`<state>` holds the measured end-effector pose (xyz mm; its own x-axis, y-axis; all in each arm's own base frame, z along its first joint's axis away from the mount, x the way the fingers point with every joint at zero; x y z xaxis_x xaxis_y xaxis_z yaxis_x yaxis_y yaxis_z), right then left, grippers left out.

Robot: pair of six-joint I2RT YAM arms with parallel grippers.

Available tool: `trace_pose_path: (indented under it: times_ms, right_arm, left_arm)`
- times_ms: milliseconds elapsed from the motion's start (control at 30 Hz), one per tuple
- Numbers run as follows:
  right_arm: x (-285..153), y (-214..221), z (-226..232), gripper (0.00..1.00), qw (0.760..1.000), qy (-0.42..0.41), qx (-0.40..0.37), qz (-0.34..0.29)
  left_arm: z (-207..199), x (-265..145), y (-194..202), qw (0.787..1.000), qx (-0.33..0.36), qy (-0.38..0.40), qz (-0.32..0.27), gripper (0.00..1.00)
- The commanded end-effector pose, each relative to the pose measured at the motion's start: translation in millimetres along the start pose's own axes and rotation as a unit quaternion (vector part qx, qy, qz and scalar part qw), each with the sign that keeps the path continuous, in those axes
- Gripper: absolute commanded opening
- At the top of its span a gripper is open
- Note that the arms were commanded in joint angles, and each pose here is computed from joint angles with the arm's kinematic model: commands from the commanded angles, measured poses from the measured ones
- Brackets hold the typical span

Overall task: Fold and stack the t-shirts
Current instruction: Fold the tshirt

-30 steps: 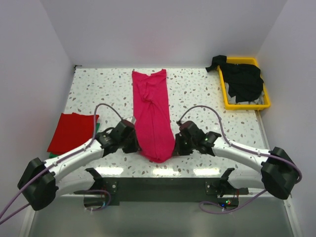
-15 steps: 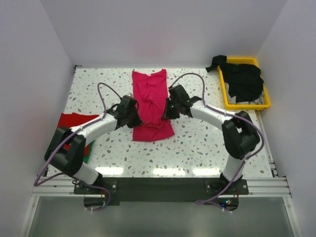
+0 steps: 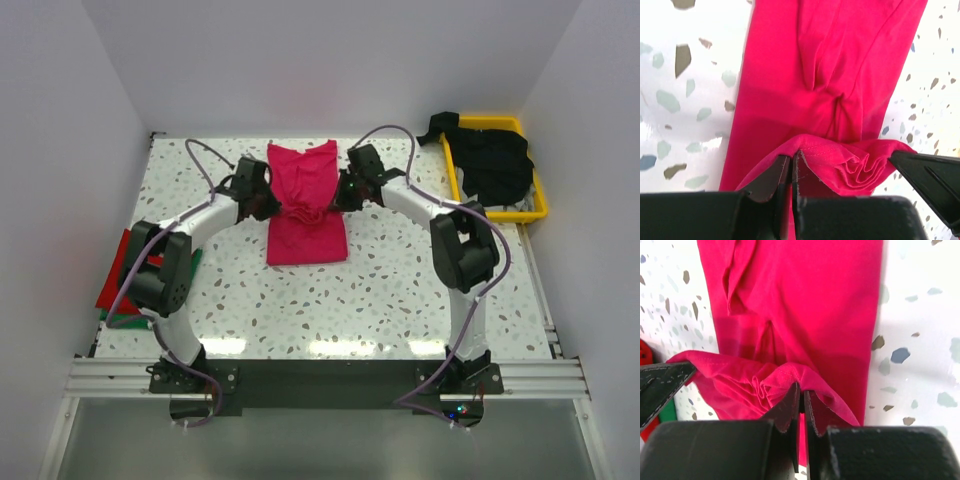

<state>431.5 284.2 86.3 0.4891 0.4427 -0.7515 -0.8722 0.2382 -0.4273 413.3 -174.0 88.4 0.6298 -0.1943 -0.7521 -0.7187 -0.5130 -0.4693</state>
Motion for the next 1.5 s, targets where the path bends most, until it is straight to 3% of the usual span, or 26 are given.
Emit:
trace_pose_path:
  times_ms: [0,633,1000,1100,1200,1233,1333,1467]
  right_arm:
    - [-4.3,-24.1,9.4,0.04,1.000,-0.024,0.006,-0.016]
    - [10.2,-36.9,-7.3,0.05,0.999,-0.022,0.024,-0.017]
    - [11.3,-47.4,-12.2,0.08,0.999,-0.026,0.029,-0.024]
    - [9.9,-51.6,-12.7,0.14,0.999,-0.031,0.027,-0.027]
    - [3.9,-59.3,-11.6,0.21,0.998,-0.038,0.024,-0.035]
    - [1.1,-62.4,-11.3,0.26,0.998,-0.039,0.022,-0.040]
    - [-8.4,-69.0,-7.1,0.38,0.998,-0.043,0.004,-0.050]
    - [-19.3,-67.4,-3.5,0.40,0.997,-0.040,-0.017,-0.062]
  left_arm:
    - [-10.0,8.4,-25.5,1.000,-0.004,0.009,-0.025,0.00]
    - [1.1,26.4,-45.1,0.999,-0.016,0.008,-0.029,0.00]
    - [-10.8,26.5,-57.5,0.998,-0.009,0.050,-0.038,0.00]
    - [-15.0,28.2,-59.4,0.998,0.000,0.060,-0.031,0.09]
    - [-17.5,24.6,-70.5,0.997,0.004,0.066,-0.042,0.27]
    - [-17.0,23.2,-73.2,0.997,0.006,0.067,-0.045,0.38]
    - [-14.3,13.4,-80.6,0.996,0.006,0.064,-0.057,0.50]
    - [-18.4,-5.9,-78.8,0.994,0.001,0.079,-0.070,0.50]
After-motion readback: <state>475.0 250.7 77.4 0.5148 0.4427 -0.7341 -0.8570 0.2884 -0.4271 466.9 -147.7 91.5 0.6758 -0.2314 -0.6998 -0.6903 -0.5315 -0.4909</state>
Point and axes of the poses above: each gripper's point midway between its finger pads, its own x axis out along the fingers, its own z axis along the line the jaws close on, y = z × x, the point moved 1 cm from there along -x, back along the fingers, and after that the axes turned 1 degree about x, right-handed, at the moved point
